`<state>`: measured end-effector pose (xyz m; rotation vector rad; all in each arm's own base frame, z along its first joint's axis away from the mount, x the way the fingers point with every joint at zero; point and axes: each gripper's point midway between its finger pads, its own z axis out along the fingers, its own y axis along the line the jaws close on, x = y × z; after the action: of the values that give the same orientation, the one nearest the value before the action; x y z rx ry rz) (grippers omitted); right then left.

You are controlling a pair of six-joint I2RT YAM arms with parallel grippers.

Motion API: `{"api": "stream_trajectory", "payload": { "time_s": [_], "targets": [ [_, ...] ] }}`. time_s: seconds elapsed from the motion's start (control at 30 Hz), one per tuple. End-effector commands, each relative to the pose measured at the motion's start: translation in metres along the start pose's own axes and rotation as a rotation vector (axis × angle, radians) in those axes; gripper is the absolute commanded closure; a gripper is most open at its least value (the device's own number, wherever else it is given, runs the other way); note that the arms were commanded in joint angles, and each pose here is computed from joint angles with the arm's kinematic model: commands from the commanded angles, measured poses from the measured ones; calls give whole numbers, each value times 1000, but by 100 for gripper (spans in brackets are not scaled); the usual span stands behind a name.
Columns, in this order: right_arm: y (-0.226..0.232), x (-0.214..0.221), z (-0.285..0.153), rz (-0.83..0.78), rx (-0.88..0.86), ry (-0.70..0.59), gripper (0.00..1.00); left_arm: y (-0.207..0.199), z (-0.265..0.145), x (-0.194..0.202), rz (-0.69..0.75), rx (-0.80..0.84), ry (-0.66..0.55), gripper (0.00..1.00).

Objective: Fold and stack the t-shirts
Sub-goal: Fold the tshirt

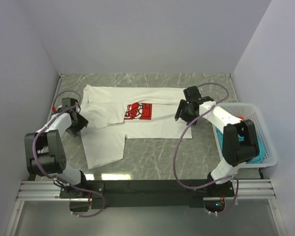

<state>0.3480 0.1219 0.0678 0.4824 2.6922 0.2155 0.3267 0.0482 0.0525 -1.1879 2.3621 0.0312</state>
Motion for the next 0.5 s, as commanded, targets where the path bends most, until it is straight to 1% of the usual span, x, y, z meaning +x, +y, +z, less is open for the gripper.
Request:
{"api": "stream_trajectory", "payload": {
  "time_s": [0.0,0.1,0.23,0.37,0.43,0.47],
  "targets": [
    [0,6,-13,-19,-46,-41,30,10,8,14,-13,19,24,37],
    [-5,20,-19,-20,-67,-22,32,12,13,16,1,17,36,41],
    [-14,32,-20,-11,-65,-14,32,13,16,13,28,8,31,43],
    [-19,39,-17,7,-58,-3,32,23,23,22,53,-29,53,45],
    [-24,42,-15,26,-49,3,33,26,25,24,58,-32,53,48],
    [-29,41,-15,36,-31,-7,35,27,25,26,66,-33,55,50]
  ]
}}
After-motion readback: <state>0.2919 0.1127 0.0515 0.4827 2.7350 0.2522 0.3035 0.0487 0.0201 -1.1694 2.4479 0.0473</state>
